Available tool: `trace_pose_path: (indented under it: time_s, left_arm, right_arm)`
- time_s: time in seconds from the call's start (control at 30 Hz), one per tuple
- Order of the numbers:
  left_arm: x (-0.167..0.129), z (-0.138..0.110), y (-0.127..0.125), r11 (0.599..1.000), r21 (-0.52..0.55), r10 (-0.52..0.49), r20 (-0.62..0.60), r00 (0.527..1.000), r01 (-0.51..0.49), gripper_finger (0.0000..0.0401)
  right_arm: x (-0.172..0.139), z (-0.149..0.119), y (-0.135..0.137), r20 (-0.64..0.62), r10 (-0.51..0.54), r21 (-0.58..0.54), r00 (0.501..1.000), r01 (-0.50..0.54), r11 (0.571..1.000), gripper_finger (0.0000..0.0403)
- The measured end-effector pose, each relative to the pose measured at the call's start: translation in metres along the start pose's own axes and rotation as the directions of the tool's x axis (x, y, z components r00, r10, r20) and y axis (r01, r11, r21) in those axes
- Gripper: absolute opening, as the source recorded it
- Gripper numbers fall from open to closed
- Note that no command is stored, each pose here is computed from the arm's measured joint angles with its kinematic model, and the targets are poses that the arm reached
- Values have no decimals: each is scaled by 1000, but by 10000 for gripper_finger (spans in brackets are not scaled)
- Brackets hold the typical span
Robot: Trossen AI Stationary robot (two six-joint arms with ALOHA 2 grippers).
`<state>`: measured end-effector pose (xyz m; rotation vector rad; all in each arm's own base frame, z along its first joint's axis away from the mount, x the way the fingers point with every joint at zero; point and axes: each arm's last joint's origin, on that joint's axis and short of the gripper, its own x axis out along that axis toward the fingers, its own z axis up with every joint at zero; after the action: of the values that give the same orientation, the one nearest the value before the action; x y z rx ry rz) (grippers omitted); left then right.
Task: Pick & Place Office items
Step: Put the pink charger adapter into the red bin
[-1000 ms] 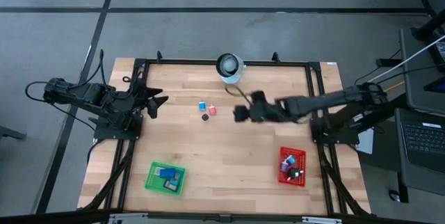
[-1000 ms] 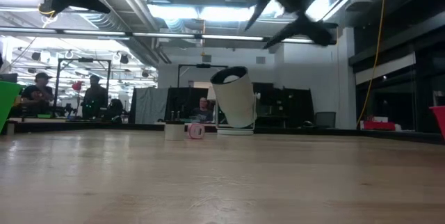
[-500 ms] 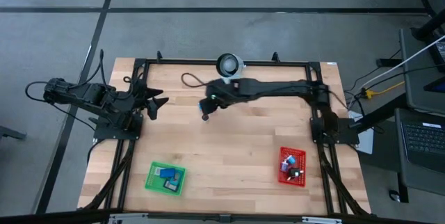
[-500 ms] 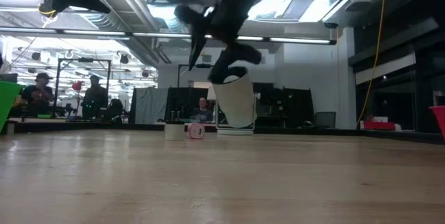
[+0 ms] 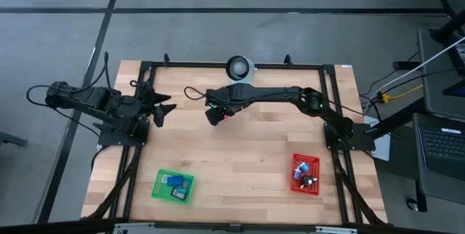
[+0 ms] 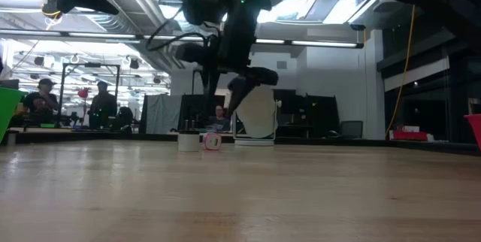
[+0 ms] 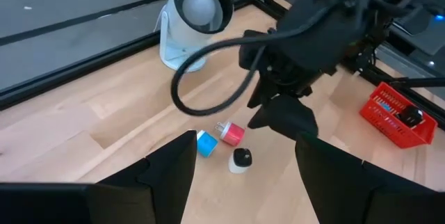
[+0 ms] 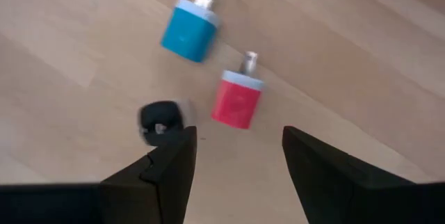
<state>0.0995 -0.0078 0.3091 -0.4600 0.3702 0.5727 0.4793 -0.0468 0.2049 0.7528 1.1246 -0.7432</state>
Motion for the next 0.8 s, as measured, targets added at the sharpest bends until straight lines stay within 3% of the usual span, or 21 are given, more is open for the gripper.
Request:
trace_pose_path:
  time_s: [0.8]
  left_arm:
    - [0, -1, 0, 1000, 20, -12, -15, 1000, 12, 239]
  right_arm:
    - [48, 8, -3, -56, 28, 29, 998, -26, 999, 219]
